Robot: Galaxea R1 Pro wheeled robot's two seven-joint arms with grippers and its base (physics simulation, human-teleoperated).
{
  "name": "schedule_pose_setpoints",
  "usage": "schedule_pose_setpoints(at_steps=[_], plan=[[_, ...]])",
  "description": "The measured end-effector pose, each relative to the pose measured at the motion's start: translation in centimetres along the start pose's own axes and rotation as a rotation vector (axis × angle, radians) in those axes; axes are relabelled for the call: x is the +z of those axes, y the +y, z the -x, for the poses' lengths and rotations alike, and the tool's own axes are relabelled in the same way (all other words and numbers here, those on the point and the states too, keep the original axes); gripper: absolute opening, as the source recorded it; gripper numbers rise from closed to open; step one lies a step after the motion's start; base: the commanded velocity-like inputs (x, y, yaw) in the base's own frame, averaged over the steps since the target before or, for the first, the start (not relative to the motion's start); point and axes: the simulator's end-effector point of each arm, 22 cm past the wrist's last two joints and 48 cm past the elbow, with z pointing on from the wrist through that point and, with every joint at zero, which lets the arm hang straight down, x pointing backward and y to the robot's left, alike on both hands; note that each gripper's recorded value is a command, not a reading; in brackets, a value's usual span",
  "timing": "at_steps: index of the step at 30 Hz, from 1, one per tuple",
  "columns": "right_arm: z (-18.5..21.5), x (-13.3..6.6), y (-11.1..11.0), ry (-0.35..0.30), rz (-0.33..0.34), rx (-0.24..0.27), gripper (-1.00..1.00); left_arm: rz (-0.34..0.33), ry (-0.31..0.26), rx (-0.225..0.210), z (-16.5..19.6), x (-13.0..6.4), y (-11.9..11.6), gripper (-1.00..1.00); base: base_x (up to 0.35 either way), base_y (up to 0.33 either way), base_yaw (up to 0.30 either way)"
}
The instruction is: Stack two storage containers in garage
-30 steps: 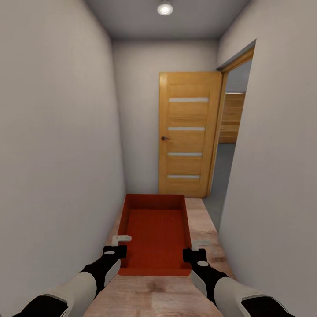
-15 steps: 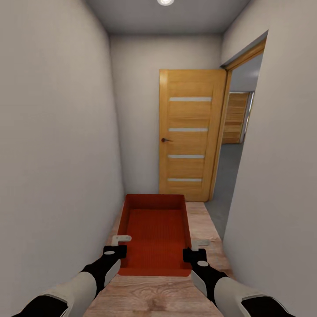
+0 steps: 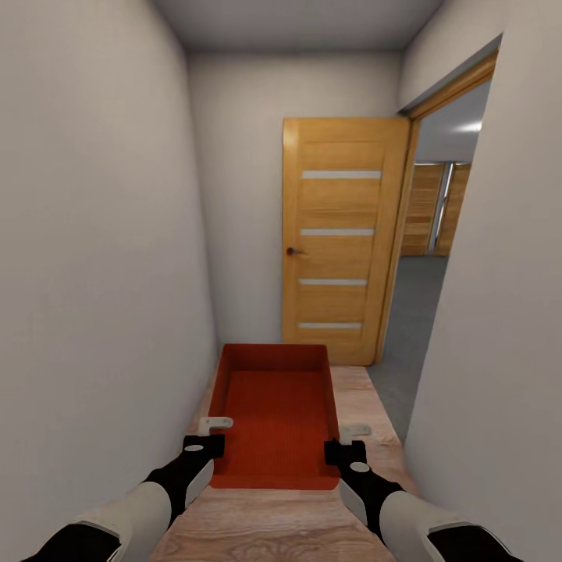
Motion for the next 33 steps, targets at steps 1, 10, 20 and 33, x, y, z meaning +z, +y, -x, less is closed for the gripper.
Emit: schedule_pose_setpoints(at_steps=[1, 10, 20, 33], plan=[[0.0, 0.0, 0.0, 0.0, 0.0, 0.0, -1.0, 0.0, 0.0, 0.0, 0.0, 0.0, 0.0, -1.0, 0.324, 0.0, 0.0], [0.01, 0.0, 0.0, 0.0, 0.0, 0.0, -1.0, 0.0, 0.0, 0.0, 0.01, 0.0, 0.0, -1.0, 0.324, 0.0, 0.0], [0.01, 0.0, 0.0, 0.0, 0.0, 0.0, -1.0, 0.0, 0.0, 0.0, 0.01, 0.0, 0.0, -1.0, 0.324, 0.0, 0.0], [0.01, 0.0, 0.0, 0.0, 0.0, 0.0, -1.0, 0.0, 0.0, 0.0, 0.01, 0.0, 0.0, -1.0, 0.324, 0.0, 0.0]])
